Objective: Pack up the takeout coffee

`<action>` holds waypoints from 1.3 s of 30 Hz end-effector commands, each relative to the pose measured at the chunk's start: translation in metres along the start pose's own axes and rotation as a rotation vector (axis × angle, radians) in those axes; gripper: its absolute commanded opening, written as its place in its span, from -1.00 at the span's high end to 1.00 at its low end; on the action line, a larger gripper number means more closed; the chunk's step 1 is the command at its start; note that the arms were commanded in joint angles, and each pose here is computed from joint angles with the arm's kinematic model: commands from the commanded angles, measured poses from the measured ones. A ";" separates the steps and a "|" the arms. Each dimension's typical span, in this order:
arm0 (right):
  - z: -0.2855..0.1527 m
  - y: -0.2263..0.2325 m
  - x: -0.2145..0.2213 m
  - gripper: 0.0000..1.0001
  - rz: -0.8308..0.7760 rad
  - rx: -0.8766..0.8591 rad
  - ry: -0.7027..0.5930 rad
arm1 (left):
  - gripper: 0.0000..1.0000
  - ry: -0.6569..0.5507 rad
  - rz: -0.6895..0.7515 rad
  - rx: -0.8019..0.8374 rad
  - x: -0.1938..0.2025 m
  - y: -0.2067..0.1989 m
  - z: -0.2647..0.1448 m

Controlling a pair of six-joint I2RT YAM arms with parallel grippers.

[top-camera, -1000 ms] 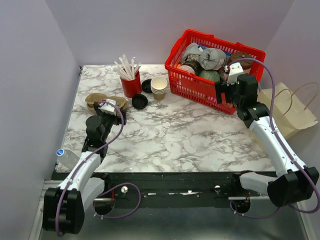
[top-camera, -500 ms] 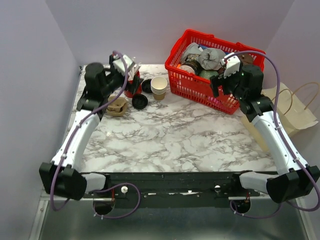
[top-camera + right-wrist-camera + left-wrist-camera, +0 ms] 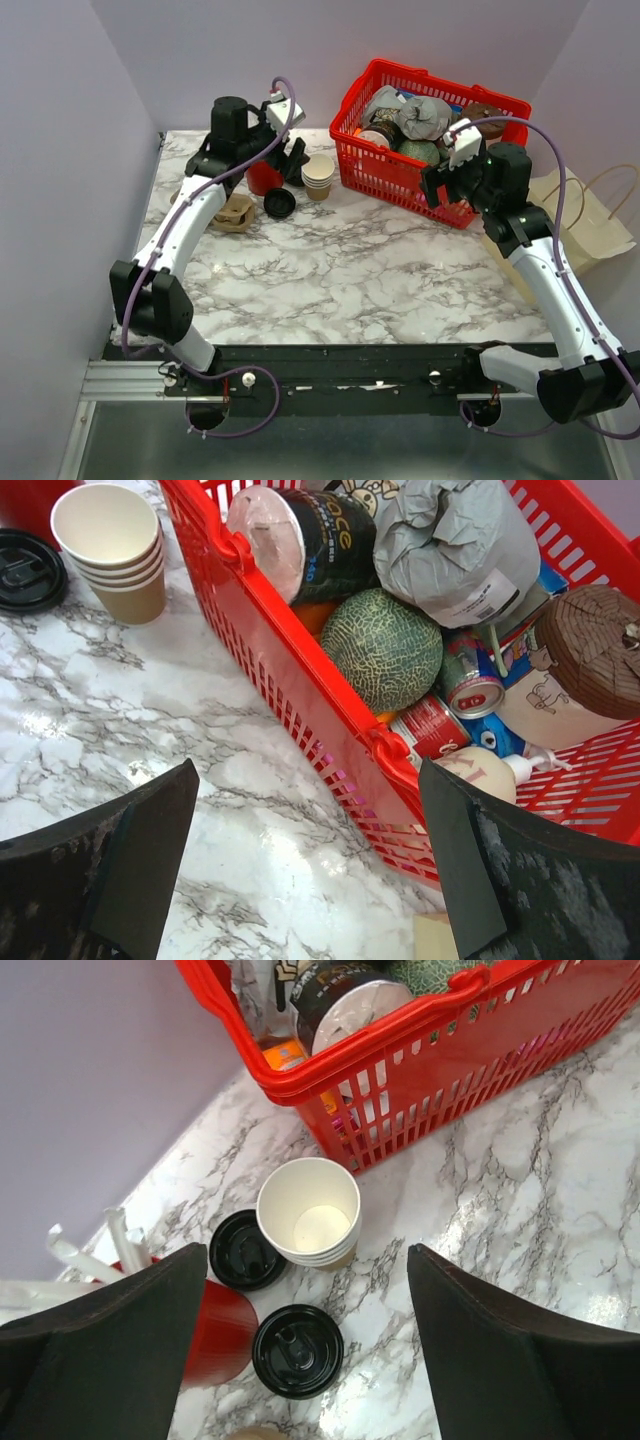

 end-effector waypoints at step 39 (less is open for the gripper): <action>-0.006 0.025 0.032 -1.00 0.043 -0.064 0.073 | 0.01 0.331 0.010 0.217 0.106 0.027 0.131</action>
Point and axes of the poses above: each gripper's point midway between its finger pads, its own z axis out along the fingers, its own y axis along the line the jaws close on, x = y × z, the point moved 4 cm from there along -z, back along the fingers, and after that the axes turned 13 degrees about -z, right-handed, at the moved point
